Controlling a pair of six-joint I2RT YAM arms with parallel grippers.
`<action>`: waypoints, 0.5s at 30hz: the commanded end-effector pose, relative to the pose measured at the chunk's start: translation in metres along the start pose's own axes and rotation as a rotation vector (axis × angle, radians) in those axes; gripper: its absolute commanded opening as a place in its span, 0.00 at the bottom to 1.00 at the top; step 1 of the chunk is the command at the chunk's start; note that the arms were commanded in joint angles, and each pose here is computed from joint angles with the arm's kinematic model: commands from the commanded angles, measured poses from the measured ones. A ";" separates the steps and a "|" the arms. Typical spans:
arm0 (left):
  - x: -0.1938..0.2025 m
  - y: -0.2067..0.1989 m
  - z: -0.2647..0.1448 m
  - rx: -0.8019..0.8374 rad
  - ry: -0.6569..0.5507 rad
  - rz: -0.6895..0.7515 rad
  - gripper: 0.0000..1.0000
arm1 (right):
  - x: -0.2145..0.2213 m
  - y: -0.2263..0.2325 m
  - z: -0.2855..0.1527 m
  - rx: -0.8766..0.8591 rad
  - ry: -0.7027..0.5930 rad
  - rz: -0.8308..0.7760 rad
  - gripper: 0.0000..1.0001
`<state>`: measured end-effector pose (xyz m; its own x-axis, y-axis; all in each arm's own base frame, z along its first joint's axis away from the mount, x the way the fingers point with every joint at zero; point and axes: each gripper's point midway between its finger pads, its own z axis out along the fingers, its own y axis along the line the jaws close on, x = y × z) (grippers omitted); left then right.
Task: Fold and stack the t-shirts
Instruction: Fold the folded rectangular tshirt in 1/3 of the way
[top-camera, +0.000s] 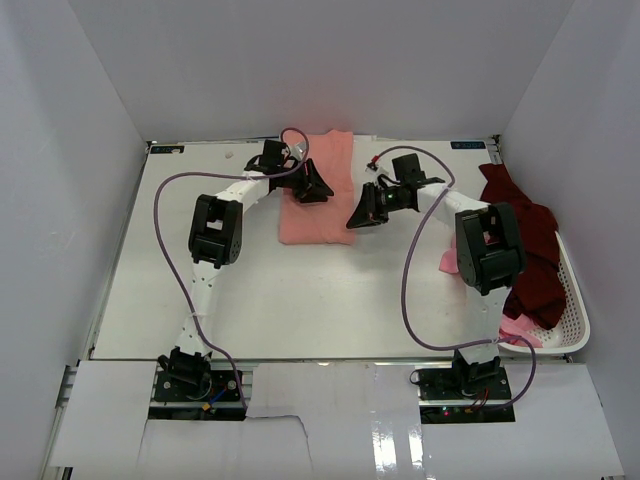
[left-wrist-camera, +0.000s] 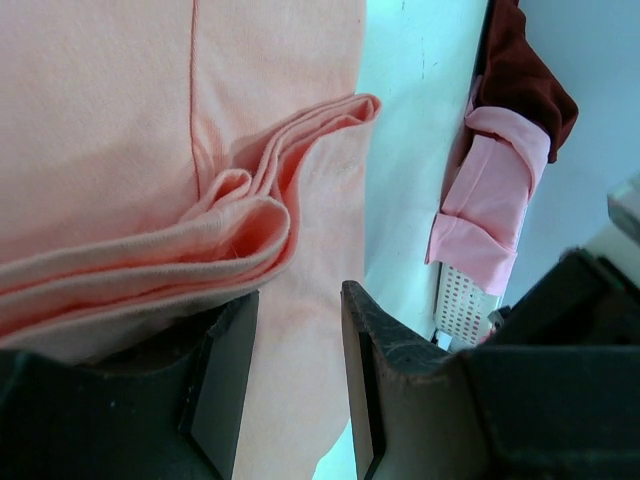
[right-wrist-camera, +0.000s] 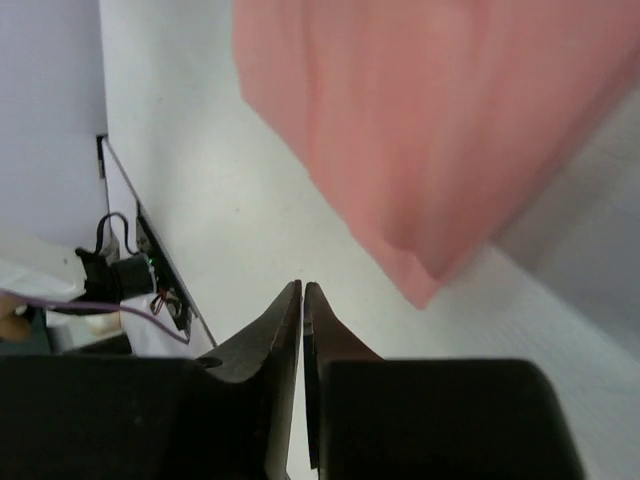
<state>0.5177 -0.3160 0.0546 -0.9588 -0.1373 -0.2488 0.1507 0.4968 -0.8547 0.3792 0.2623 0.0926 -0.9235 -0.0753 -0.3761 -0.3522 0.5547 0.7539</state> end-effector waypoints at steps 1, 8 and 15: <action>-0.013 -0.011 -0.008 0.001 -0.028 0.022 0.49 | -0.006 0.044 0.013 -0.145 0.021 -0.016 0.08; -0.009 -0.001 -0.007 -0.014 -0.024 0.014 0.49 | -0.008 0.071 0.051 -0.344 0.048 -0.005 0.08; -0.005 0.012 -0.004 -0.024 -0.018 0.006 0.49 | -0.022 0.067 0.081 -0.404 0.038 -0.010 0.08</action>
<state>0.5216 -0.3097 0.0527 -0.9568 -0.1520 -0.2477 0.1392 0.5087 -0.8496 0.3718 0.3560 0.0774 -0.9516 -0.1243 -0.2812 -0.3056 0.2819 0.9095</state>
